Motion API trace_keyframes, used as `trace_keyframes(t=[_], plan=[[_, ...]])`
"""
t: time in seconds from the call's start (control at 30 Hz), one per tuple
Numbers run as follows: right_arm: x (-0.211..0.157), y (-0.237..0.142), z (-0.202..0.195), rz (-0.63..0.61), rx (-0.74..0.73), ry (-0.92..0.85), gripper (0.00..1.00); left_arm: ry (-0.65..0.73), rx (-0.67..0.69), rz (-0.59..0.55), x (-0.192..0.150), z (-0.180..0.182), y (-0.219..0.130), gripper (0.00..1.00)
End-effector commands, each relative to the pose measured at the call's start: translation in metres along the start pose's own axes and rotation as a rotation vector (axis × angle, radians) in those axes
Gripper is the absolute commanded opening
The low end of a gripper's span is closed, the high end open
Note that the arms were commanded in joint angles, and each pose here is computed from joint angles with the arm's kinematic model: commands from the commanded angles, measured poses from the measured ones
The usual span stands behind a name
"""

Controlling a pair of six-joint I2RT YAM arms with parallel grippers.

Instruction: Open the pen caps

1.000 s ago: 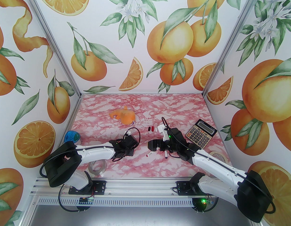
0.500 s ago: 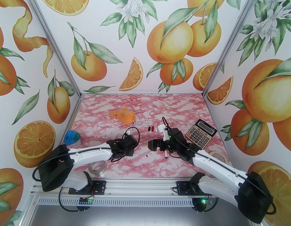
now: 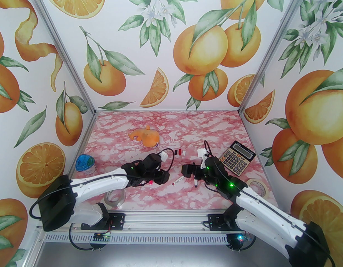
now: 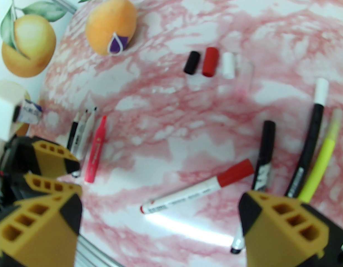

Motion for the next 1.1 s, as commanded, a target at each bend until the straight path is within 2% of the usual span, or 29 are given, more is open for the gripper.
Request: trace_keyframes(t=[0.0, 0.23, 0.5, 1.07], plan=[[-0.011, -0.008, -0.018, 0.021, -0.083, 0.043, 0.99, 0.116, -0.133, -0.047, 0.025, -0.023, 0.006, 0.48], [-0.025, -0.019, -0.034, 0.023, -0.114, 0.080, 0.99, 0.216, -0.189, 0.040, 0.030, -0.033, 0.033, 0.51], [-0.026, -0.023, -0.039, 0.018, -0.137, 0.082, 0.99, 0.315, -0.164, 0.164, 0.028, -0.031, 0.064, 0.54], [-0.025, -0.026, -0.043, 0.003, -0.164, 0.069, 0.99, 0.426, -0.077, 0.327, 0.030, -0.036, 0.102, 0.46]])
Point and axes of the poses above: each hand's point on the last joint's axis, 136 mm out from that joint toward the fingers, its own y axis out along the fingers, its own z axis along the line the jaws close on, x = y × z, the point moved 4 cm from there along -y, back along the fingers, and after that the axes turned 9 degrees about y, right-handed, at the moved point
